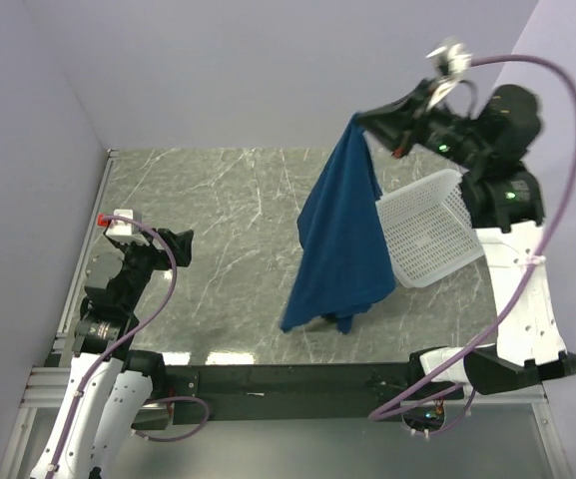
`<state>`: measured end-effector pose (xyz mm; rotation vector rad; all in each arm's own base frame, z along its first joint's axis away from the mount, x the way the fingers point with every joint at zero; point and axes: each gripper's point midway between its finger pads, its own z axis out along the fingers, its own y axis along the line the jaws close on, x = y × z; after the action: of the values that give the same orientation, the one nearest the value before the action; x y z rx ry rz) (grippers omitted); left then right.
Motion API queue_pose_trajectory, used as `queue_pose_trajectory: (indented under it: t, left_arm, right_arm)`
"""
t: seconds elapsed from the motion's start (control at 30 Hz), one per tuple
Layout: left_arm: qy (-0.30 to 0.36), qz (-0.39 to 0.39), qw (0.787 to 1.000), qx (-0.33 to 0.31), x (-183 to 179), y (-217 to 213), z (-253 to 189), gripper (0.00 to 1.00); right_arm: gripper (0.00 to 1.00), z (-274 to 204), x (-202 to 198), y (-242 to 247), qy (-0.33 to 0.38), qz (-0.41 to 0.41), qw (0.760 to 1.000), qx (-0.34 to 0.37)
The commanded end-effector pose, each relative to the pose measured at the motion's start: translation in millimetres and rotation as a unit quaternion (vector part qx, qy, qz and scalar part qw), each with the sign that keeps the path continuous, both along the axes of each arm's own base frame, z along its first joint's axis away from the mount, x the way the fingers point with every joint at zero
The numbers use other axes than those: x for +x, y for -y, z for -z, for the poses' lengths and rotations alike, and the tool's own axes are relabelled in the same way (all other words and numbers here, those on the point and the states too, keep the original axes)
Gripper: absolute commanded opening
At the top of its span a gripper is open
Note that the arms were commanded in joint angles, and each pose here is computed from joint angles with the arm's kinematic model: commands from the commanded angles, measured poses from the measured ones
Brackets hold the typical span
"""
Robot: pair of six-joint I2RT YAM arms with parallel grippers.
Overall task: Fold and stack the t-shirts
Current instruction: Move the tshirt to the center of the board
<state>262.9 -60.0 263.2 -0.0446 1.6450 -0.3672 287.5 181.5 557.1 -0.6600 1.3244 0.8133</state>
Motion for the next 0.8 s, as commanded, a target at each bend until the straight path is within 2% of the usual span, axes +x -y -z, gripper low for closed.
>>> queue_pose_trajectory:
  t: [0.0,0.13,0.6,0.7,0.77]
  left_arm:
    - [0.025,-0.002,1.000,0.005,1.1,-0.9,-11.7,0.99]
    - [0.024,0.002,1.000,0.005,2.0,0.8,-11.0,0.99]
    - [0.023,0.010,1.000,0.005,1.8,3.4,-10.2,0.99]
    - [0.023,0.011,1.000,0.005,1.6,3.9,-10.2,0.99]
    - [0.023,0.012,1.000,0.006,1.5,4.1,-10.2,0.99]
  right_arm:
    - [0.00,18.2,-4.8,-12.5,0.020,-0.004,0.999,-0.033]
    - [0.00,54.0,-0.9,-23.1,-0.002,-0.010,0.998,-0.066]
    - [0.00,98.4,19.6,-24.0,-0.028,0.014,0.994,-0.105]
    - [0.10,108.4,22.9,-19.7,-0.031,0.029,0.992,-0.115]
    - [0.44,112.3,26.5,-15.5,-0.032,0.043,0.991,-0.121]
